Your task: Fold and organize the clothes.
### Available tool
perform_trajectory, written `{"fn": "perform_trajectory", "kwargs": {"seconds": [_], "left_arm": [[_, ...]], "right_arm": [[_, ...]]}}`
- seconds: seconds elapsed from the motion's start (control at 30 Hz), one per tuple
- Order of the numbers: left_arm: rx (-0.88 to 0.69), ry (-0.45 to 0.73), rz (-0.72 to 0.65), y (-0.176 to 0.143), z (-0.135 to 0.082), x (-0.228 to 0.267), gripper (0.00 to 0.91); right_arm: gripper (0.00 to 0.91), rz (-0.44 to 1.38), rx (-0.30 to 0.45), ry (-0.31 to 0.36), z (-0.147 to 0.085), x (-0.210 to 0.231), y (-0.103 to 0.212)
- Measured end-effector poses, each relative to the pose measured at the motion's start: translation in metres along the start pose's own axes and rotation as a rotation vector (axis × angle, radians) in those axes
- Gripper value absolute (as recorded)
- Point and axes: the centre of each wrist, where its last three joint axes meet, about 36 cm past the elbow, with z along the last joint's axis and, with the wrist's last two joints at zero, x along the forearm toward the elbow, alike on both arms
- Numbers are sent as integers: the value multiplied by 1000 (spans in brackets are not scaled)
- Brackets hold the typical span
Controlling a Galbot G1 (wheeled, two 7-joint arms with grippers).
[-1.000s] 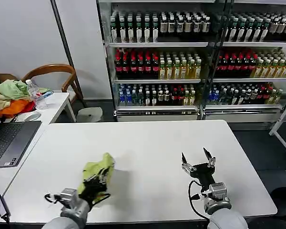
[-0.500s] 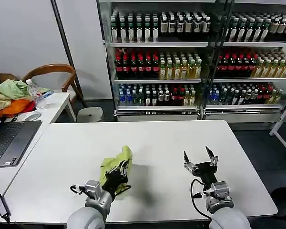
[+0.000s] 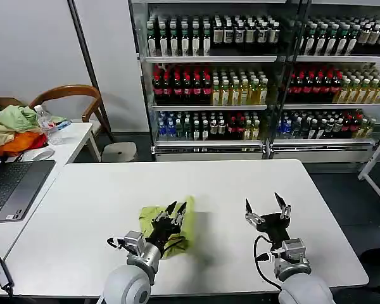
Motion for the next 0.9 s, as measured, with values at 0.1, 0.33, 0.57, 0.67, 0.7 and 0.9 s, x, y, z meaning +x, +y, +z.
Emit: {"fn": "perform_trajectory", "kwargs": {"seconds": [0.1, 0.33, 0.57, 0.67, 0.7, 0.9], "left_arm": [[0, -43, 10, 4, -6, 4, 907], [-61, -104, -55, 47, -13, 19, 907], [-109, -107, -176, 101, -18, 47, 907], [-107, -105, -205, 112, -18, 56, 907], [-106, -104, -212, 115, -18, 57, 907], [-97, -101, -244, 125, -17, 62, 907]], "right_arm": [[907, -8, -9, 4, 1, -4, 3], [907, -88, -105, 79, 5, -13, 22], [907, -236, -252, 240, 18, -24, 50], [907, -294, -307, 305, 24, -29, 59], [907, -310, -322, 325, 26, -30, 62], [292, -368, -403, 412, 35, -37, 72]]}}
